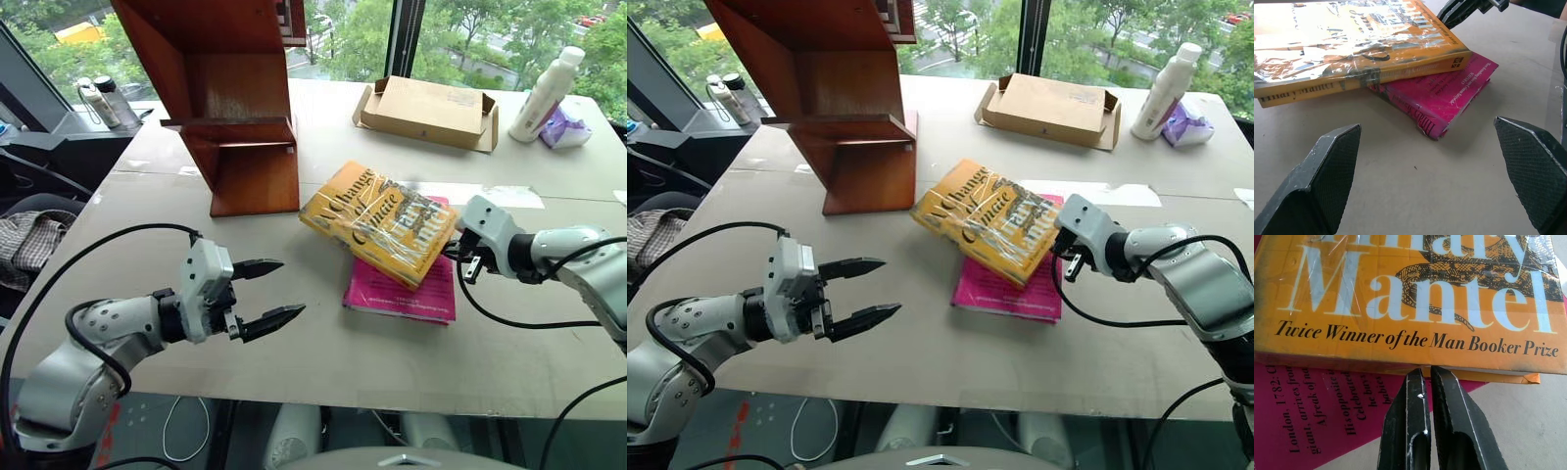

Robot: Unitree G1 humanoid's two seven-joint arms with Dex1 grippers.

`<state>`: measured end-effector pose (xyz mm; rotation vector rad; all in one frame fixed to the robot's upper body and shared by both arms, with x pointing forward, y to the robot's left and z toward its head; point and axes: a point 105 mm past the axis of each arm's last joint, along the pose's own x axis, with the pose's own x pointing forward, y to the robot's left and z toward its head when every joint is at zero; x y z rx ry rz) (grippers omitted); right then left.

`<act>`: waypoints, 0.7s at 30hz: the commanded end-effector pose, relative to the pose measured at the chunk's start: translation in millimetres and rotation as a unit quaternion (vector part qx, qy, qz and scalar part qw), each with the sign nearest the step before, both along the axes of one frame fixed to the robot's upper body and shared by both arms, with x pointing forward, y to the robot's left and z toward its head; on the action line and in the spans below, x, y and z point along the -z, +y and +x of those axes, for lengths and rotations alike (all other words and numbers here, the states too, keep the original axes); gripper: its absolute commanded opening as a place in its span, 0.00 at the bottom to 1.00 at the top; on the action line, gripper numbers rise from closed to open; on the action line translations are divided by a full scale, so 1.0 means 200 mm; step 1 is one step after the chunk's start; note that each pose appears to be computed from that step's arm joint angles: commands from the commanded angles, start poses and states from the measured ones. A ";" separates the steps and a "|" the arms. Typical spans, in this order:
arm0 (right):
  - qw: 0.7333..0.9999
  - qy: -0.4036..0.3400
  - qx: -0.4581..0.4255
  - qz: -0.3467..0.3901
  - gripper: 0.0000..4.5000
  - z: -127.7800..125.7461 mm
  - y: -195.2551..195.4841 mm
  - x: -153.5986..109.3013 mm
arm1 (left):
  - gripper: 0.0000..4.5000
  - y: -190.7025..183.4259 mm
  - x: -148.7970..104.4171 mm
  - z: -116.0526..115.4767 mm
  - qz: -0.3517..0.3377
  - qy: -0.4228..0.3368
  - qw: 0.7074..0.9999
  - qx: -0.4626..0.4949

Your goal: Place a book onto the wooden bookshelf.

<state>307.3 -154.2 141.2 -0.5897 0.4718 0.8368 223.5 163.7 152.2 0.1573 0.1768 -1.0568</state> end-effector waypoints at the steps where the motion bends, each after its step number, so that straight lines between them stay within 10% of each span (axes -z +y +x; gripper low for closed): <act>1: 0.999 -0.038 0.003 0.007 0.01 -0.01 -0.02 -0.08 | 1.00 -0.01 -0.04 0.03 -0.038 0.000 0.999 -0.039; 4: 0.997 -0.070 0.028 0.026 0.01 -0.05 -0.12 -0.17 | 1.00 -0.01 -0.03 0.08 -0.114 0.047 0.988 -0.093; 14: 0.973 -0.128 -0.040 0.186 0.96 -0.50 -0.25 -0.29 | 1.00 -0.13 0.16 0.20 -0.312 0.323 0.877 -0.173; 21: 0.965 -0.110 -0.075 0.228 1.00 -0.58 -0.25 -0.31 | 1.00 -0.27 0.20 0.37 -0.395 0.419 0.797 -0.181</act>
